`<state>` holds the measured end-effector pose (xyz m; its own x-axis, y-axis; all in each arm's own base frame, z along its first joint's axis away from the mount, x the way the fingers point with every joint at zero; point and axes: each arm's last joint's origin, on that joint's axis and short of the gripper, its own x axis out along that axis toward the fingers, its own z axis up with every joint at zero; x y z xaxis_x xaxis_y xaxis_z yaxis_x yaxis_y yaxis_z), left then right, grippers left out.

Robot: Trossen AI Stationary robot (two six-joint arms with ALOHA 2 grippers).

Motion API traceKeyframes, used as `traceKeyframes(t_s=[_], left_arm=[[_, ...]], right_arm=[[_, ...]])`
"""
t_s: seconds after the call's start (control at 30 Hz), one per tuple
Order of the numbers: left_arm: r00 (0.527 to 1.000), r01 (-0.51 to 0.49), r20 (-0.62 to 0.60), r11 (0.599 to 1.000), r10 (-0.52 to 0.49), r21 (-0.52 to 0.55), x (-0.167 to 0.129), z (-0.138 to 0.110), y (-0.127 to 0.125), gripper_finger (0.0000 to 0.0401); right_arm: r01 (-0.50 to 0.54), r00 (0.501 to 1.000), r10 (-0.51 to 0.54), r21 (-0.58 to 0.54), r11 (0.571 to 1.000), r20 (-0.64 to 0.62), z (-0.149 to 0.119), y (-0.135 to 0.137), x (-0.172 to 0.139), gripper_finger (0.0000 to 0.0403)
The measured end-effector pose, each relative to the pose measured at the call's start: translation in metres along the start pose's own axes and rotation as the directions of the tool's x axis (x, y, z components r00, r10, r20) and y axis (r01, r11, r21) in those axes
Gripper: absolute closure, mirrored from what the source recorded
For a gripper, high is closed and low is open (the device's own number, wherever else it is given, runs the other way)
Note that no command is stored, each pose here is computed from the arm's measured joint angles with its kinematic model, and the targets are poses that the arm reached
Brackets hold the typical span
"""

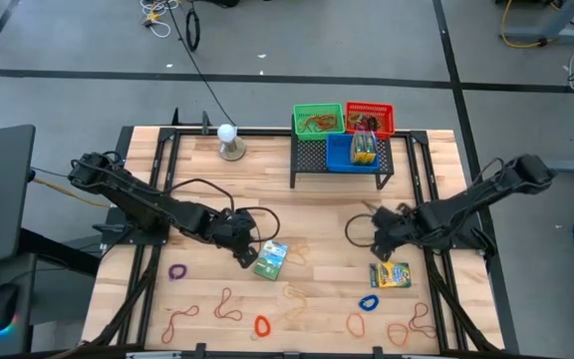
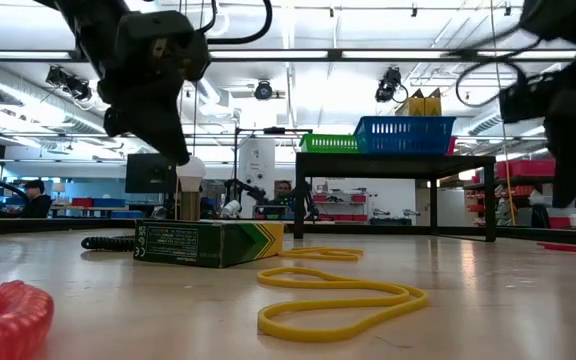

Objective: Pick & Place Office Desk Supplies
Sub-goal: Put the red rubber band into the green bin

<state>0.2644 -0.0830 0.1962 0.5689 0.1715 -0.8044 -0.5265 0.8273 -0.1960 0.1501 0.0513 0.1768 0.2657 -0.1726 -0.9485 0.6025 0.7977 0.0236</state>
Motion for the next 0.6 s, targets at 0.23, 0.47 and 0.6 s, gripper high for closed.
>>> traceKeyframes(t_s=[0.23,0.47,0.6], left_arm=[[0.999,0.022,0.032,0.998,-0.024,0.051,0.000,0.003,-0.003,0.0393],[0.998,0.036,0.043,0.997,-0.039,0.069,0.000,0.004,-0.004,0.0393],[0.998,0.037,0.044,0.997,-0.040,0.068,0.000,0.004,-0.005,0.0393]], right_arm=[[0.107,0.994,-0.097,0.225,0.968,-0.057,0.006,-0.027,0.022,0.0196],[0.083,0.993,-0.051,0.304,0.949,-0.110,0.001,-0.042,0.045,0.0218],[0.077,0.993,-0.042,0.315,0.946,-0.114,-0.004,-0.046,0.052,0.0252]])
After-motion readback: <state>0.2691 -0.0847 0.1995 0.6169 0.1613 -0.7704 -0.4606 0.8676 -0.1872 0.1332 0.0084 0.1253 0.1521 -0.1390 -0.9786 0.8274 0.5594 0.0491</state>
